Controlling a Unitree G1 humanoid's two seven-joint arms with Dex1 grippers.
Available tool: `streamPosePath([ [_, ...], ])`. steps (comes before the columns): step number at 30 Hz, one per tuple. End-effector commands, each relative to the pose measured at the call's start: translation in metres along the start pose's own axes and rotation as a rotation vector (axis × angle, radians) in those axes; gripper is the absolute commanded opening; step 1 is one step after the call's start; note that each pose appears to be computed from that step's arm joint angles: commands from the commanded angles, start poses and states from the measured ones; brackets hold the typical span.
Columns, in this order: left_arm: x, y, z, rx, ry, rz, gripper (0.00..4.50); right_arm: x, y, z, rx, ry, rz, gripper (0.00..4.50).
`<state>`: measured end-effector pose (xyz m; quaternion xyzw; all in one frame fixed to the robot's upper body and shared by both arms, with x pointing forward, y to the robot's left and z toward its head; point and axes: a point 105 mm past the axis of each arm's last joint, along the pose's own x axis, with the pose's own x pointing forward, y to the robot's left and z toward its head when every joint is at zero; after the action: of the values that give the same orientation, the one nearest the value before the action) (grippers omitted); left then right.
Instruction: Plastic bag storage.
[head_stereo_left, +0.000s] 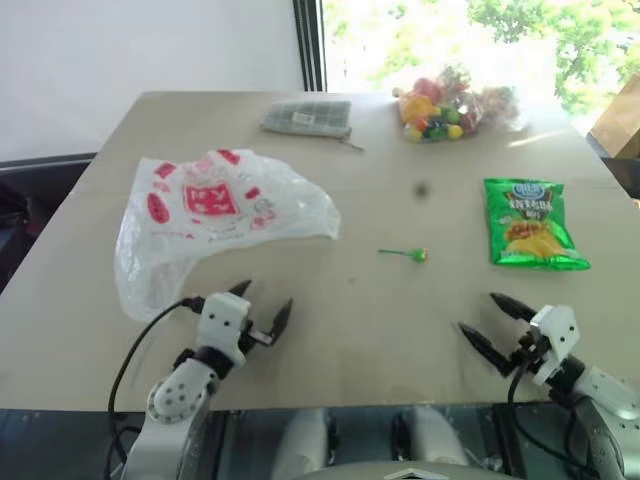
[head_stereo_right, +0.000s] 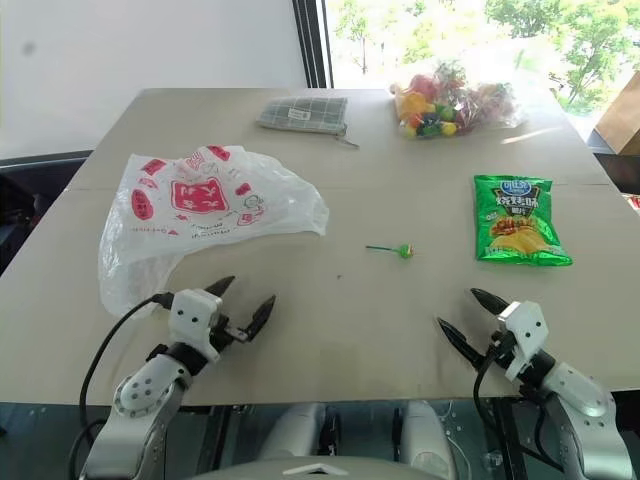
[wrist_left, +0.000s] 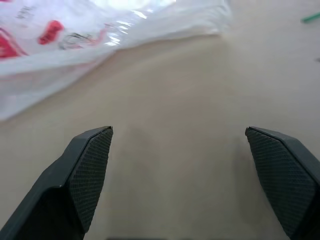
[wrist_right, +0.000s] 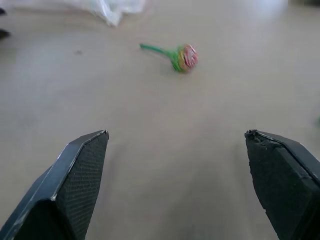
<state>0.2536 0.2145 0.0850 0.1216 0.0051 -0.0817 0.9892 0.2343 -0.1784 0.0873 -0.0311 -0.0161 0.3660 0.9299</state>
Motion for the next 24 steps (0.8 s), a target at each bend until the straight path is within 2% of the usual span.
streamPosePath([
  [1, -0.017, 0.029, 0.019, 0.061, -0.055, 0.231, 4.50, 0.017, 0.023, 0.028, -0.011, -0.080, 0.134, 4.44],
  [4, -0.031, 0.045, 0.021, 0.055, -0.055, 0.395, 4.50, 0.025, 0.031, 0.038, -0.017, -0.106, 0.178, 4.44],
  [8, -0.055, 0.047, 0.020, 0.048, -0.039, 0.517, 4.50, 0.028, 0.028, 0.037, -0.023, -0.107, 0.167, 4.44],
  [12, -0.080, 0.058, 0.011, 0.039, 0.011, 0.666, 4.50, 0.029, 0.028, 0.035, -0.017, -0.105, 0.174, 4.44],
  [15, -0.092, 0.074, -0.005, -0.009, 0.065, 0.779, 4.50, 0.033, 0.036, 0.040, 0.007, -0.123, 0.221, 4.44],
  [24, -0.070, 0.096, -0.026, -0.097, 0.070, 0.703, 4.50, 0.040, 0.050, 0.048, -0.005, -0.144, 0.307, 4.44],
])
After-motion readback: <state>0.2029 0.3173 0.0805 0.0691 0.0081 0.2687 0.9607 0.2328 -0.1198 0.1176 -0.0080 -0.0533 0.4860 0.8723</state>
